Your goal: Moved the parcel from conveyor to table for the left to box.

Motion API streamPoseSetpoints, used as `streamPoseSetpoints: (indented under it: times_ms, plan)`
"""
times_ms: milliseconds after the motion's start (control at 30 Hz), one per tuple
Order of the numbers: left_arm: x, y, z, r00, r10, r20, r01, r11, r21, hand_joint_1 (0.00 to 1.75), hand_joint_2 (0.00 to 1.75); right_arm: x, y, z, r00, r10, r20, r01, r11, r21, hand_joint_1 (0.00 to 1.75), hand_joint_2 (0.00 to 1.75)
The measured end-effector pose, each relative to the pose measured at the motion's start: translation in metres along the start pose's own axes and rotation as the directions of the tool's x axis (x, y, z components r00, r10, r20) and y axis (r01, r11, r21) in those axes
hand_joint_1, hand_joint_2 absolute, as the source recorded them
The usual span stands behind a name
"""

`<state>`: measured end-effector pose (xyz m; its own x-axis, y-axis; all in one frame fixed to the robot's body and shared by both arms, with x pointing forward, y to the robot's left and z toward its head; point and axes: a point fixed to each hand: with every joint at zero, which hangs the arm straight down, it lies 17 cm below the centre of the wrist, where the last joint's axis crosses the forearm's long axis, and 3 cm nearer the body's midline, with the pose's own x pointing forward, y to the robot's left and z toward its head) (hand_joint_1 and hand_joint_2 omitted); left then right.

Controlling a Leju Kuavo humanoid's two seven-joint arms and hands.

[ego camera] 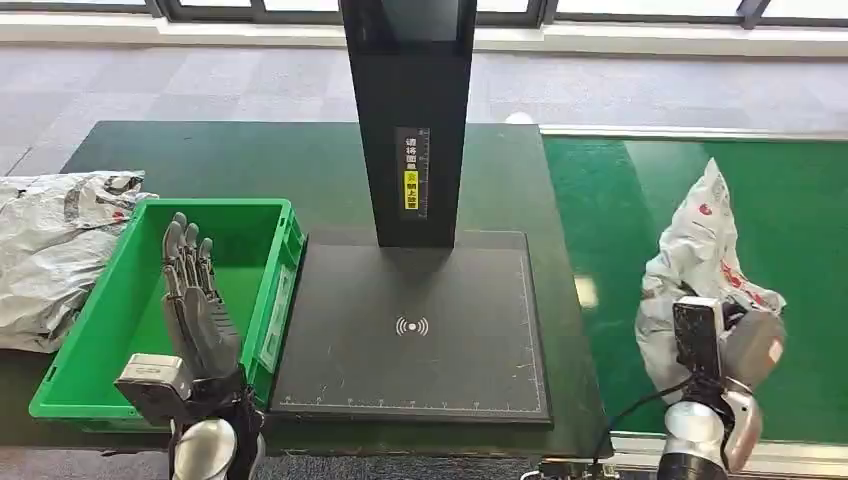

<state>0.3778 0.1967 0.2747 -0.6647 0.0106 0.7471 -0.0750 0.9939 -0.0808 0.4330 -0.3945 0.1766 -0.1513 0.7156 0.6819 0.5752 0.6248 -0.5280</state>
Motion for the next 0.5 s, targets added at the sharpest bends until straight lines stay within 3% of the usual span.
streamPoseSetpoints:
  times_ms: [167,267,433,500]
  plan:
    - [-0.006,-0.010,-0.012,0.999,0.035,0.004,-0.035,0.999,-0.027,0.00,0.00,0.110,0.086,0.017,0.940,-0.311,0.137,0.273,0.932,0.239,1.75,1.75]
    - [-0.008,-0.015,-0.018,0.999,0.044,0.006,-0.044,0.999,-0.029,0.00,0.00,0.174,0.122,0.032,0.881,-0.434,0.187,0.357,0.871,0.339,1.75,1.75]
    - [-0.013,-0.016,-0.017,0.999,0.045,-0.006,-0.045,0.998,-0.032,0.00,0.00,0.206,0.136,0.043,0.838,-0.506,0.204,0.401,0.825,0.397,1.75,1.75]
    - [-0.014,-0.018,-0.019,0.998,0.057,-0.007,-0.057,0.998,-0.037,0.00,0.00,0.228,0.145,0.055,0.780,-0.596,0.194,0.459,0.754,0.470,1.75,1.75]
